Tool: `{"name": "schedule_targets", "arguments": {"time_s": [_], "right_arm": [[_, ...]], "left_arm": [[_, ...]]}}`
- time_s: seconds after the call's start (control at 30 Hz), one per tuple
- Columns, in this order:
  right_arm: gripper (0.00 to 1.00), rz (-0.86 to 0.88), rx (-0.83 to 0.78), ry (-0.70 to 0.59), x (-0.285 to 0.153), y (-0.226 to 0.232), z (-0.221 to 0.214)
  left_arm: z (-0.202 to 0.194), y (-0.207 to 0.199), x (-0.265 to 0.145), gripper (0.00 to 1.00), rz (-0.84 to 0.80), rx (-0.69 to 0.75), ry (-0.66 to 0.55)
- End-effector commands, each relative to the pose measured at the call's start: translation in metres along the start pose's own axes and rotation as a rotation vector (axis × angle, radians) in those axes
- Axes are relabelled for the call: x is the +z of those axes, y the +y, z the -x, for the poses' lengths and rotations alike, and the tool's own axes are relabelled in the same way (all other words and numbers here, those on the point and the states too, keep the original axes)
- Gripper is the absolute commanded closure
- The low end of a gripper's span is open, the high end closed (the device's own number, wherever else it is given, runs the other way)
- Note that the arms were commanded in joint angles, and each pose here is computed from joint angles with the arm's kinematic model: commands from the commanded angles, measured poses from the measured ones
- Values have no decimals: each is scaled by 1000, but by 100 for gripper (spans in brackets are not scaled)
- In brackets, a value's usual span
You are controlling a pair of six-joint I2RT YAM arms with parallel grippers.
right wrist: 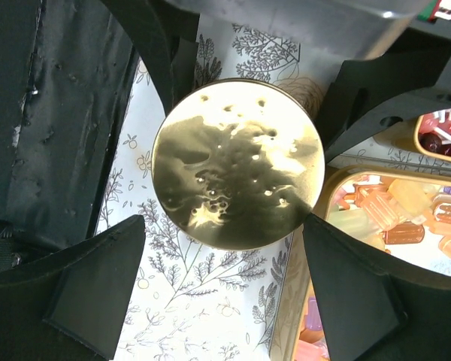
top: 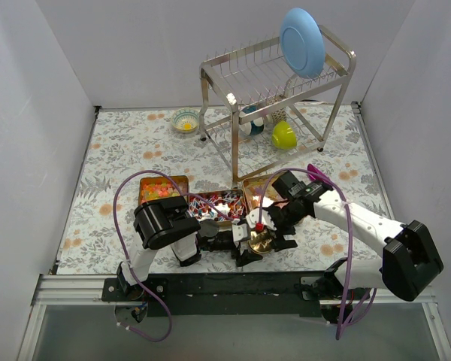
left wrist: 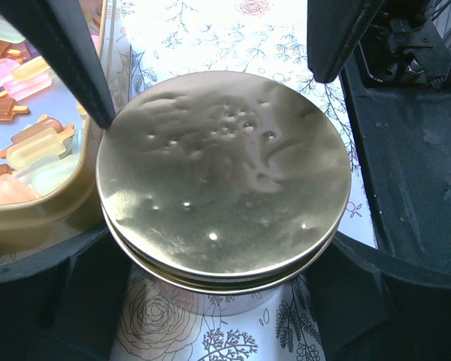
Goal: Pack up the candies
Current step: Screw the bottle lid onto the packing bottle.
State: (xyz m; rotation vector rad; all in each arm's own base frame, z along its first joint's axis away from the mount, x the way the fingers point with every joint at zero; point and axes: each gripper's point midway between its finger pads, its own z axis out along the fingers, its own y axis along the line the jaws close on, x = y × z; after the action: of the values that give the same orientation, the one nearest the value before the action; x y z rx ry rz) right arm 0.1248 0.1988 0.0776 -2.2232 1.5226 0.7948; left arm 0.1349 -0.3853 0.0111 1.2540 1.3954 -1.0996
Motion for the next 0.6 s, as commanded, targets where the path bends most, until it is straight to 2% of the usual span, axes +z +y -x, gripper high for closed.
{"name": "schedule_targets", "arguments": {"time_s": [0.0,0.57], "right_arm": [[9,247,195,61,-4,77,-17],[11,272,172,63,-12,86,-14]], "left_arm": [[-28,28,-21,100,181,-135,-5],[-31,26,-20,100,174,-149,4]]}}
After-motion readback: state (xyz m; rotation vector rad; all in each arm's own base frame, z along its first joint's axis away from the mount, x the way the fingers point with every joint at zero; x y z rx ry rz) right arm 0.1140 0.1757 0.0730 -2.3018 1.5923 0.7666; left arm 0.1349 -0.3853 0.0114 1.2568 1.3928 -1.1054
